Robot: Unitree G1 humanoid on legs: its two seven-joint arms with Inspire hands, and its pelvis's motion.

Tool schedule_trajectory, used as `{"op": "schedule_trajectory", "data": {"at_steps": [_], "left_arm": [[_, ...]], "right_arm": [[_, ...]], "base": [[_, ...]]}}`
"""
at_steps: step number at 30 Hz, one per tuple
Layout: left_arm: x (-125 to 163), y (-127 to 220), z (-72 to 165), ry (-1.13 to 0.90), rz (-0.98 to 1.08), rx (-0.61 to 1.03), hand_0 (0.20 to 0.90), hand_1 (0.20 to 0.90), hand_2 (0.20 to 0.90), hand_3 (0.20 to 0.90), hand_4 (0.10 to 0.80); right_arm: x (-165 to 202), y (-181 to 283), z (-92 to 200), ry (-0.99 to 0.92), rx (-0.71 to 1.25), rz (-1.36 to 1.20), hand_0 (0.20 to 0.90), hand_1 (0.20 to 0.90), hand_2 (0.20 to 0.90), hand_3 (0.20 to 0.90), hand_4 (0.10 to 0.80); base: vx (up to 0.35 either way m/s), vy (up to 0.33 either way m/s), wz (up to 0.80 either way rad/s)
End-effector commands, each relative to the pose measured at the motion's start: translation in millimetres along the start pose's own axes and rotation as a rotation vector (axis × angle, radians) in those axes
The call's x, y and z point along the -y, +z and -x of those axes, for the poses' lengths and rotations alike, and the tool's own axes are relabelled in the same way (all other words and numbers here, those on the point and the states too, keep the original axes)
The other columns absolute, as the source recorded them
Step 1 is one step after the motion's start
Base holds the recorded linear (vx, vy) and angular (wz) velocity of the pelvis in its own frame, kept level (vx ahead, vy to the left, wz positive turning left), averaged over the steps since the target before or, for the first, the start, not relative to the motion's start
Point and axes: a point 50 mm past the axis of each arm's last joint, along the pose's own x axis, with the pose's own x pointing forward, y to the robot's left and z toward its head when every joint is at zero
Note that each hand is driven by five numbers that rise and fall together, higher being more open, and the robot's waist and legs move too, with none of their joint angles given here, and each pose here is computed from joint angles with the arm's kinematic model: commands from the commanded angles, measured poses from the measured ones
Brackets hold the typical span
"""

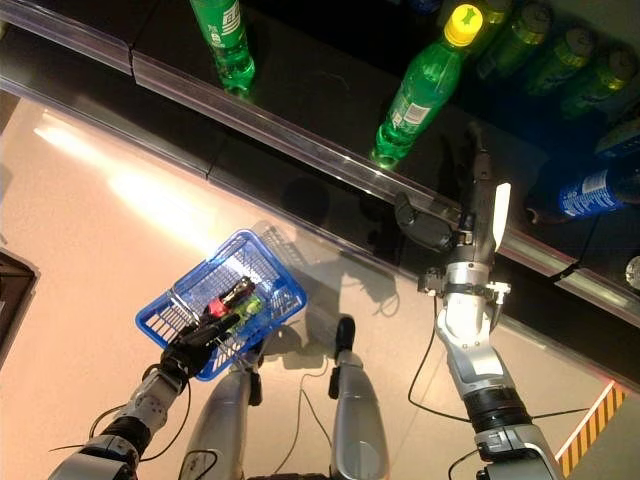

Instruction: Pick up the drink and place into the basket.

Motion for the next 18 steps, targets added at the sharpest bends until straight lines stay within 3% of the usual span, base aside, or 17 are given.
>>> {"op": "schedule_trajectory", "data": {"at_steps": [1, 18], "left_arm": [[-14, 3, 15, -0.054, -0.014, 0.073, 0.300, 0.300, 0.300, 0.200, 0.100], [-11, 8, 13, -0.070, -0.057, 0.047, 0.300, 0.300, 0.300, 0.200, 0.100]], "right_arm": [[26, 49, -19, -0.131, 0.281, -0.090, 0.900, 0.900, 0.900, 0.900, 0.800], [31, 75, -62, -0.053, 0.318, -0.112, 0.900, 0.900, 0.900, 0.900, 0.800]], "base": [[0.000, 0.000, 0.00], [0.002, -0.004, 0.00]]}}
